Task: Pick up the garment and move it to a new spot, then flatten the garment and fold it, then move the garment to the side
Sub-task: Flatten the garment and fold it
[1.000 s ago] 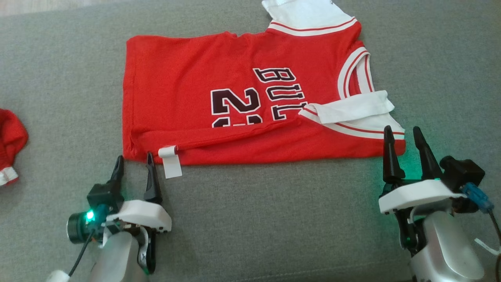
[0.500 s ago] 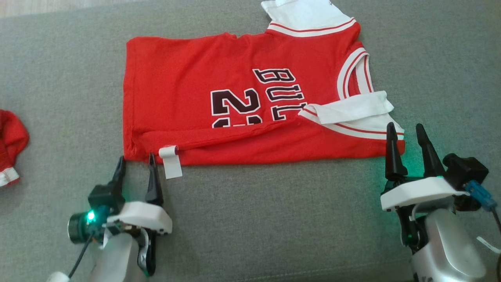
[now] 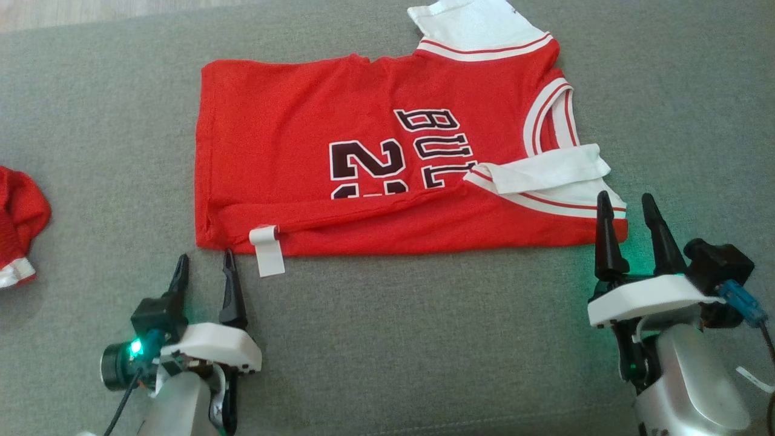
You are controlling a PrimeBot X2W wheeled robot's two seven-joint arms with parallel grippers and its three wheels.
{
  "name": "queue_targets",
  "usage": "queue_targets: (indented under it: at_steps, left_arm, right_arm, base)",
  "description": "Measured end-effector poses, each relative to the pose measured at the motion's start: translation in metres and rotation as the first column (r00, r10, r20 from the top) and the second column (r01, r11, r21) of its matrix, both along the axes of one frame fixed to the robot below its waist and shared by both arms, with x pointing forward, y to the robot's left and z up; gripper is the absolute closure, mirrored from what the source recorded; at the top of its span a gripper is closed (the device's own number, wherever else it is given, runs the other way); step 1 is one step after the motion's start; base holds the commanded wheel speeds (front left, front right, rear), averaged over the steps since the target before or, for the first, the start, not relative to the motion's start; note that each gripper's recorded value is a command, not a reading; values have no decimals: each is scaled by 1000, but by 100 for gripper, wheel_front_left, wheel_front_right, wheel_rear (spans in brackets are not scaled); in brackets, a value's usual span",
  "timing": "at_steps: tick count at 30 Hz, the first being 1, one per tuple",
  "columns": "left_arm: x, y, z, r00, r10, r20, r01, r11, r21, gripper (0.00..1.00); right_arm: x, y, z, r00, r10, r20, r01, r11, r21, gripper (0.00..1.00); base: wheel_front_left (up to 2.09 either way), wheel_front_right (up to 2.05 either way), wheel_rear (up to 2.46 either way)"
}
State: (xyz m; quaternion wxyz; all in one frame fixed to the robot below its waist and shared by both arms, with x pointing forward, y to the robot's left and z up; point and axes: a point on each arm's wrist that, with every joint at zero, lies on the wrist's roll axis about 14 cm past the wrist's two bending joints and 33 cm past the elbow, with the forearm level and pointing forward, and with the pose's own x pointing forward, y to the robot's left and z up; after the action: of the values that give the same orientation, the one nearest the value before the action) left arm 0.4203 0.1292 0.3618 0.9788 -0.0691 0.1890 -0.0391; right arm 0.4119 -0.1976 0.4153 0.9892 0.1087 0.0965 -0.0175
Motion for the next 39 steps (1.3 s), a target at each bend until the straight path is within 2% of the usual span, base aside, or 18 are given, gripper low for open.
queue_targets:
  at_steps: [14, 21, 22, 23, 24, 32, 39]
  left_arm:
    - [13, 2, 1, 1000, 13, 9, -13, 1000, -3, 0]
    - [17, -9, -6, 999, -42, -13, 41, 999, -13, 0]
    - [19, -10, -7, 999, -44, -13, 43, 999, -17, 25]
    - [21, -12, -7, 999, -44, -17, 44, 999, -21, 65]
    - [21, -14, -8, 998, -51, -23, 51, 998, -29, 100]
    - [23, -19, -9, 997, -69, -36, 66, 995, -71, 100]
    - [22, -18, -3, 998, -67, -21, 65, 995, -73, 100]
  right_arm:
    - [-2, -4, -6, 1000, -11, -16, 11, 1000, -1, 0]
    - [-4, -7, -8, 999, -22, -23, 22, 1000, 1, 0]
    - [-4, -8, -8, 999, -24, -24, 24, 1000, 0, 0]
    - [-5, -9, -9, 999, -27, -27, 27, 1000, -1, 0]
    - [-6, -11, -9, 999, -31, -30, 31, 1000, -1, 0]
    - [-21, -26, -29, 992, -75, -105, 73, 997, -24, 0]
    - [-36, -9, -61, 976, -31, -216, 32, 999, 2, 0]
  base:
    - [0, 0, 0]
    - [0, 0, 0]
    - [0, 0, 0]
    - [0, 0, 0]
    - [0, 0, 0]
    - [0, 0, 0]
    - [0, 0, 0]
